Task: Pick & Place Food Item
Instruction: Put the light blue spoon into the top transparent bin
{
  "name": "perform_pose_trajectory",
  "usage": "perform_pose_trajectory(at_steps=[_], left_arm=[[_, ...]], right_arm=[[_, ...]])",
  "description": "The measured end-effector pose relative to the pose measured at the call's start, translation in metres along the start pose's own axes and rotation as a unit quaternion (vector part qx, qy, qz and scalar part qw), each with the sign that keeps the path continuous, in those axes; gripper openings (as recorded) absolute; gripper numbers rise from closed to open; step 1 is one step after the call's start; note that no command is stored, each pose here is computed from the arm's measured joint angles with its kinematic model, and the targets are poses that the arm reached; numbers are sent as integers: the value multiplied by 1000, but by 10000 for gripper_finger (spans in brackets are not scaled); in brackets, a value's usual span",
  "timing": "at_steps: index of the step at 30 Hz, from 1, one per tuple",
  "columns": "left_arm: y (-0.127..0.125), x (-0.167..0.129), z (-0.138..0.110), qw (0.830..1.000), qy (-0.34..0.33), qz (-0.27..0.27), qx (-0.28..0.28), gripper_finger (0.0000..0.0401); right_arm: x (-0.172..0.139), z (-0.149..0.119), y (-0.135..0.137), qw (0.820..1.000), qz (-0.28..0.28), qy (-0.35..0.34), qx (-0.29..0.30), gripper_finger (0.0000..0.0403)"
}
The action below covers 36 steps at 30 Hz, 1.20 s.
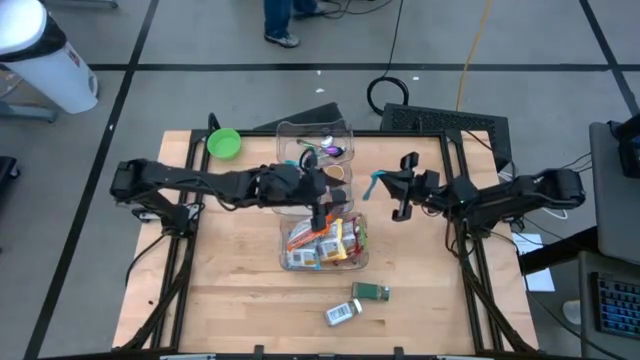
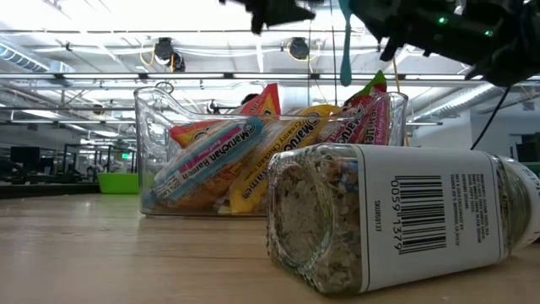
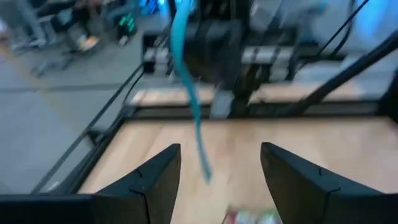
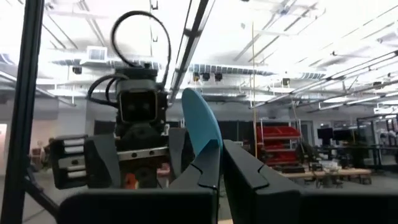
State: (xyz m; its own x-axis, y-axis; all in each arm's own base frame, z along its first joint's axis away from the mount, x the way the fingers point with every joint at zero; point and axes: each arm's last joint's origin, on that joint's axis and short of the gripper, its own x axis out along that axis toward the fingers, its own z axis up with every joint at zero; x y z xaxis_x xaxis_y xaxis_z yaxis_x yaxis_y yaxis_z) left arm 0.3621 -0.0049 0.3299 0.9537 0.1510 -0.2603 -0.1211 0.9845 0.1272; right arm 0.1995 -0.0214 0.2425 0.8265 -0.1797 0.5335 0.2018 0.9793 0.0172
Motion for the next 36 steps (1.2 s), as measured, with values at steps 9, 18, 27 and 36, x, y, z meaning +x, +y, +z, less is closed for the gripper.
perform_pose_trajectory(at_steps=[9, 18, 27, 36], left_arm=[[10, 38, -29, 997, -37, -57, -36, 230], [18, 49, -37, 997, -37, -44, -48, 230], [18, 49, -38, 997, -35, -45, -48, 210], [20, 49, -37, 997, -39, -42, -41, 42]], right_arm=[[14, -14, 8, 1000, 25, 8, 5, 0], [22, -19, 11, 999, 48, 9, 7, 0], [24, -18, 11, 999, 50, 3, 5, 0], [24, -18, 11, 999, 46, 4, 4, 0]])
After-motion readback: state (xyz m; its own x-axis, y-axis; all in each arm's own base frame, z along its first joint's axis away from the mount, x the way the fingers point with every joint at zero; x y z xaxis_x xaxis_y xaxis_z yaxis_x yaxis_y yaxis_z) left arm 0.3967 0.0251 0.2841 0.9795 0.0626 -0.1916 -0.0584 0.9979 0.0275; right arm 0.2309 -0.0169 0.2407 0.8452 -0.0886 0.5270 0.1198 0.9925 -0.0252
